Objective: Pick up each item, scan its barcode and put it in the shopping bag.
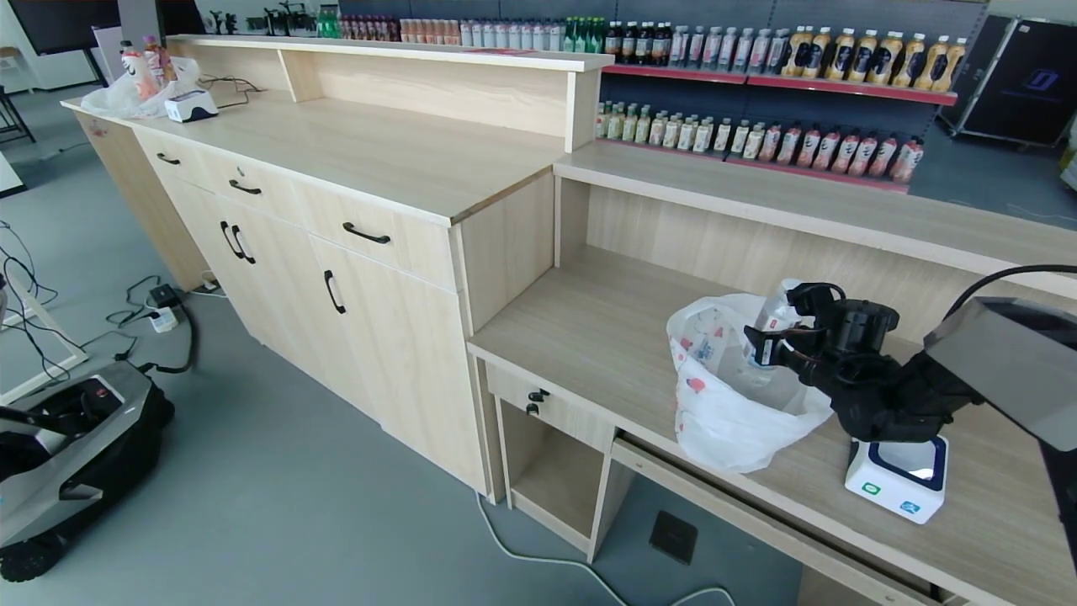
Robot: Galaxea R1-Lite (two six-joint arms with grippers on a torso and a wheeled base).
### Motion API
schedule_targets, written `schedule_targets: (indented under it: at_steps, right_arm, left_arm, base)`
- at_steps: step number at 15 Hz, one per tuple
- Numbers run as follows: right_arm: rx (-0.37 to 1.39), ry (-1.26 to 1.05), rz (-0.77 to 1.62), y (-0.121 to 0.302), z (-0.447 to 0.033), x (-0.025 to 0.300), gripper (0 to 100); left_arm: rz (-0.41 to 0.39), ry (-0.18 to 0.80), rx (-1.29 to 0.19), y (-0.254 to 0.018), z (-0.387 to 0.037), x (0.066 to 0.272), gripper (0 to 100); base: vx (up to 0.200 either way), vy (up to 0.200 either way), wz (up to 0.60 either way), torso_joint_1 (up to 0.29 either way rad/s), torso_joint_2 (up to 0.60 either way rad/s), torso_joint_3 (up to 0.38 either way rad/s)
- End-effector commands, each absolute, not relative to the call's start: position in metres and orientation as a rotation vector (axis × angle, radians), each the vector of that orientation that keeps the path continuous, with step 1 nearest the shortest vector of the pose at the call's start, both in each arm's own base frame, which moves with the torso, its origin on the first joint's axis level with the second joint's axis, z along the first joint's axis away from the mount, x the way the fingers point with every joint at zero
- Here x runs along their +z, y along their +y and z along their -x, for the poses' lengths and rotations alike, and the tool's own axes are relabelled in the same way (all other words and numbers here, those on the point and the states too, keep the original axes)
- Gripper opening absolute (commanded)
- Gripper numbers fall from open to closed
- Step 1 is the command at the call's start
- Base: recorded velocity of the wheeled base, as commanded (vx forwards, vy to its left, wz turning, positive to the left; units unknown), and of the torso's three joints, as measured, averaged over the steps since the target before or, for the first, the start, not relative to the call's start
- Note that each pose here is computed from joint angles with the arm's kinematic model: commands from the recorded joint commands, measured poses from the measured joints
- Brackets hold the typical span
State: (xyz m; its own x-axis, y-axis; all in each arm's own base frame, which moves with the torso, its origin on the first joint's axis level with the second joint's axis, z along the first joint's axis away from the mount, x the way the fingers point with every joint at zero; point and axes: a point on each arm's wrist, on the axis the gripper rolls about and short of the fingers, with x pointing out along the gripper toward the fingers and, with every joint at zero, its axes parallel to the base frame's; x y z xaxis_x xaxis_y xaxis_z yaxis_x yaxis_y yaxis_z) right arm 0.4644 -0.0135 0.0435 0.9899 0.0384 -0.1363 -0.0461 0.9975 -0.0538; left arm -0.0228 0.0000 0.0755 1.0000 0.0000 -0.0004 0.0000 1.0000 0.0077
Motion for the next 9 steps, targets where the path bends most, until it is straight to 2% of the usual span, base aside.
schedule_targets:
  at_steps: [1, 9]
  right_arm:
    - [0.043, 0.155, 0.07, -0.014, -0.465, 0.034, 0]
    - [0.043, 0.174, 0.095, -0.016, -0.466, 0.024, 0]
  left_arm:
    - [-0.008, 0.0, 0.0, 0.0, 0.023, 0.075, 100]
    - [-0.008, 0.0, 0.0, 0.0, 0.023, 0.075, 100]
  base:
    - [0.0, 0.0, 0.0, 0.0, 0.0, 0.0]
    - [0.0, 0.0, 0.0, 0.0, 0.0, 0.0]
